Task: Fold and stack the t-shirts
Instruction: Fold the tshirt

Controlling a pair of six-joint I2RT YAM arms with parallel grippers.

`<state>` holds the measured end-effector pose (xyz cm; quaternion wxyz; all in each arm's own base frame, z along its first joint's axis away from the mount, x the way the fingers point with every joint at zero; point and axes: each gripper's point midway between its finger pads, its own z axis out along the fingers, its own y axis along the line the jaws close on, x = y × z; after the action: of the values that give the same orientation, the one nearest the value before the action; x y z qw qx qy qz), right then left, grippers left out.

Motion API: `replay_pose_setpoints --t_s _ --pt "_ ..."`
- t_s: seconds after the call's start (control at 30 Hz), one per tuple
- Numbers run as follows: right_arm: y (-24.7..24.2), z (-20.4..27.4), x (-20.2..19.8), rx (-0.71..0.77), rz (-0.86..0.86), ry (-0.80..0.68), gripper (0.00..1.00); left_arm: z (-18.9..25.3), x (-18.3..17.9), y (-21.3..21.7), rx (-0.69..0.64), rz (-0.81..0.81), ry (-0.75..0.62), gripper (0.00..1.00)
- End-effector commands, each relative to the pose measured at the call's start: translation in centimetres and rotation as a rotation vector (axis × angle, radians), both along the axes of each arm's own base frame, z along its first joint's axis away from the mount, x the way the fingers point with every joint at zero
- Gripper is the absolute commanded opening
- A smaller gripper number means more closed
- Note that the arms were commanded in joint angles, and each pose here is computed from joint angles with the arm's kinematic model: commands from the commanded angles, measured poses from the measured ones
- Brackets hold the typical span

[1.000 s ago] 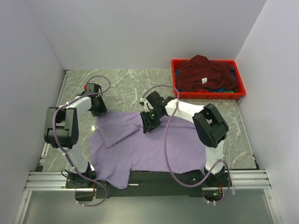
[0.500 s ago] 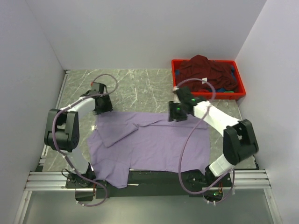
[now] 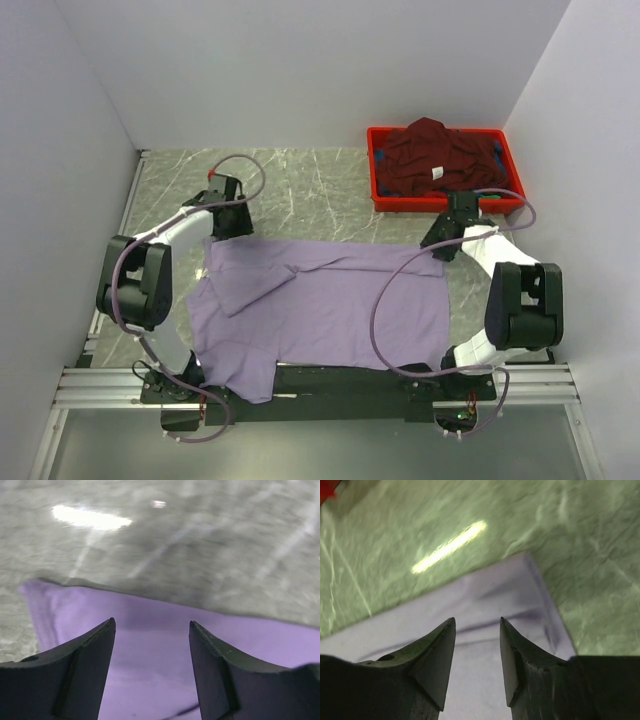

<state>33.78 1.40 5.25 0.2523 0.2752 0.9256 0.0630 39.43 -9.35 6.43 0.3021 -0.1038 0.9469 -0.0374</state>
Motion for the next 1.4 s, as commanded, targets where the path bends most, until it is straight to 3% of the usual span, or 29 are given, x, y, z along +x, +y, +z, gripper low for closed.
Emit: replay_pose_setpoints --t_s 0.0,0.37,0.57,0.77,0.97,1.13,1.37 --pt "-0.9 -0.8 2.1 0.098 -0.098 -0.068 0.48 -1.5 -0.2 2.5 -0.050 0.125 0.040 0.66" --pt "-3.8 -4.3 2.5 0.182 -0.251 0.007 0.37 -6.6 -0.5 6.3 -0.142 0.282 0.169 0.65" --pt "-5.2 -4.4 5.1 0.178 -0.281 0.013 0.31 -7.2 1.9 6.8 -0.183 0.308 0.175 0.67" --pt "-5.8 -3.3 7.5 0.162 -0.248 -0.037 0.33 -5.0 4.9 6.2 -0.221 0.288 0.117 0.70" --pt "-5.0 0.0 7.2 0.136 -0.160 -0.114 0.40 -1.4 3.7 6.1 -0.230 0.260 0.041 0.77" --pt "-2.5 2.1 5.9 0.053 -0.033 -0.154 0.47 2.8 2.9 3.7 -0.190 0.108 -0.062 0.84" --pt "0.6 3.7 3.1 -0.011 0.068 -0.187 0.56 5.7 1.3 -8.5 -0.084 -0.359 -0.131 0.88"
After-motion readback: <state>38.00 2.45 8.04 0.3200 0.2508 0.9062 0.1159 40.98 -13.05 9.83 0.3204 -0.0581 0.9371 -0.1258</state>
